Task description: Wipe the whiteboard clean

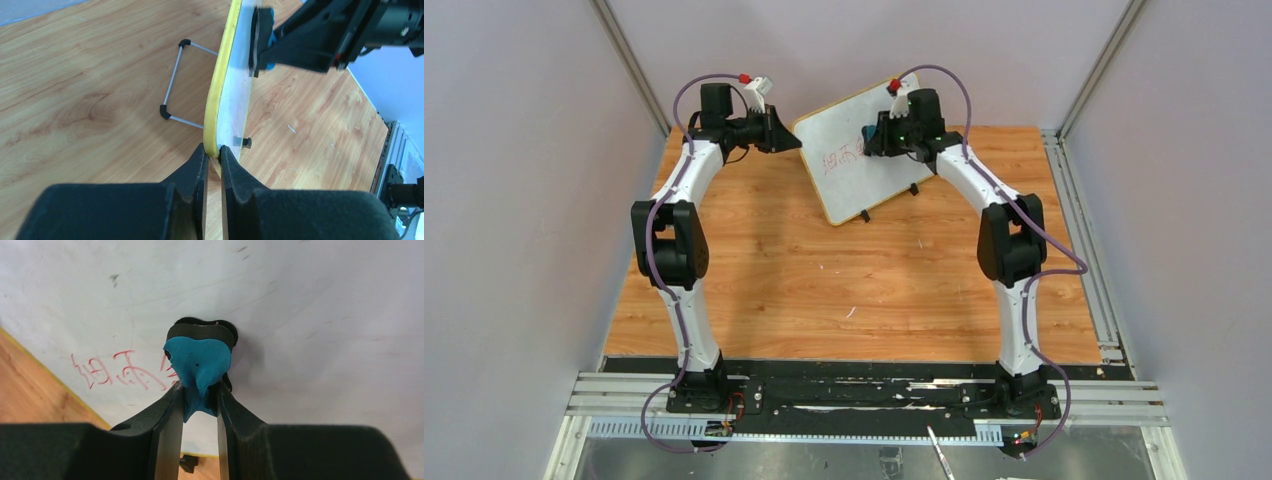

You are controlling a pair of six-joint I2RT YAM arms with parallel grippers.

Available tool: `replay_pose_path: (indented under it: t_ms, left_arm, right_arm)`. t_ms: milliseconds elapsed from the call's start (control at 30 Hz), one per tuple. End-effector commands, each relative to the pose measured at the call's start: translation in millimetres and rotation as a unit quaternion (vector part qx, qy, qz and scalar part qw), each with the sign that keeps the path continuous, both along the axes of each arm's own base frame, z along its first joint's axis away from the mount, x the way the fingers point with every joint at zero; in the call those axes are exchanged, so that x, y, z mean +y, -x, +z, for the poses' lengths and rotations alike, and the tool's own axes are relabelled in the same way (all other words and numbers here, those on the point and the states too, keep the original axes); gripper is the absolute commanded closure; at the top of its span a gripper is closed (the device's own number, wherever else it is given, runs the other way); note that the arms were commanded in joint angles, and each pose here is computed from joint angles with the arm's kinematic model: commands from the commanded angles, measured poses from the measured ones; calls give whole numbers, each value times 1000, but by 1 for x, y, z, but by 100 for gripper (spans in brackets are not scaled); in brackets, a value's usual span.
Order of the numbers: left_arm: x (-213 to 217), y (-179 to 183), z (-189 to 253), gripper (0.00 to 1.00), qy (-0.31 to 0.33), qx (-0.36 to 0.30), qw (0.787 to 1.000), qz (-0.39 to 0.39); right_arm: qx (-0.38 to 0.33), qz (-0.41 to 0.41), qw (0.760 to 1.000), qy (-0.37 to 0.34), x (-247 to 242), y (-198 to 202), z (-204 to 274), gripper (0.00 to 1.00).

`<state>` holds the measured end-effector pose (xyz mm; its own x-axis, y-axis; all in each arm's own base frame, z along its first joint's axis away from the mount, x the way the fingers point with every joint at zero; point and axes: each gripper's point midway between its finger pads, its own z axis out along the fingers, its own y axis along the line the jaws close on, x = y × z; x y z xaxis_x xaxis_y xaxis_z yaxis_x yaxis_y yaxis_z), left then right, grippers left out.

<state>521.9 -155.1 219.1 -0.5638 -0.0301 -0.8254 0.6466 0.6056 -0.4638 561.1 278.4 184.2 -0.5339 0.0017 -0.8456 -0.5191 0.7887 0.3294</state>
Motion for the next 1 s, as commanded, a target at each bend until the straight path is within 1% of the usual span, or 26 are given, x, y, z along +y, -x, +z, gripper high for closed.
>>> replay_pose_path:
  t_ms: [0, 100, 200, 567, 800, 900, 967]
  left_arm:
    - [-15, 12, -9, 100, -11, 11, 999, -28]
    - [-16, 12, -8, 100, -11, 10, 999, -28]
    - [-16, 12, -9, 100, -12, 11, 999, -29]
    - [-15, 13, -8, 100, -14, 11, 999, -28]
    - [-15, 13, -8, 100, -15, 10, 999, -28]
    - [-15, 13, -9, 100, -15, 12, 999, -27]
    - [-15, 14, -9, 100, -15, 14, 999, -27]
  right_arm:
    - [-6, 66, 998, 9, 43, 39, 2, 99]
    - [-6, 88, 996, 23, 57, 53, -2, 100]
    - [-8, 87, 995, 39, 57, 53, -6, 100]
    - [4, 8, 998, 57, -1, 6, -10, 99]
    - [3, -35, 997, 70, -44, -13, -8, 99]
    - [2, -44, 997, 68, -52, -17, -7, 99]
    - [3, -39, 997, 64, -49, -16, -6, 99]
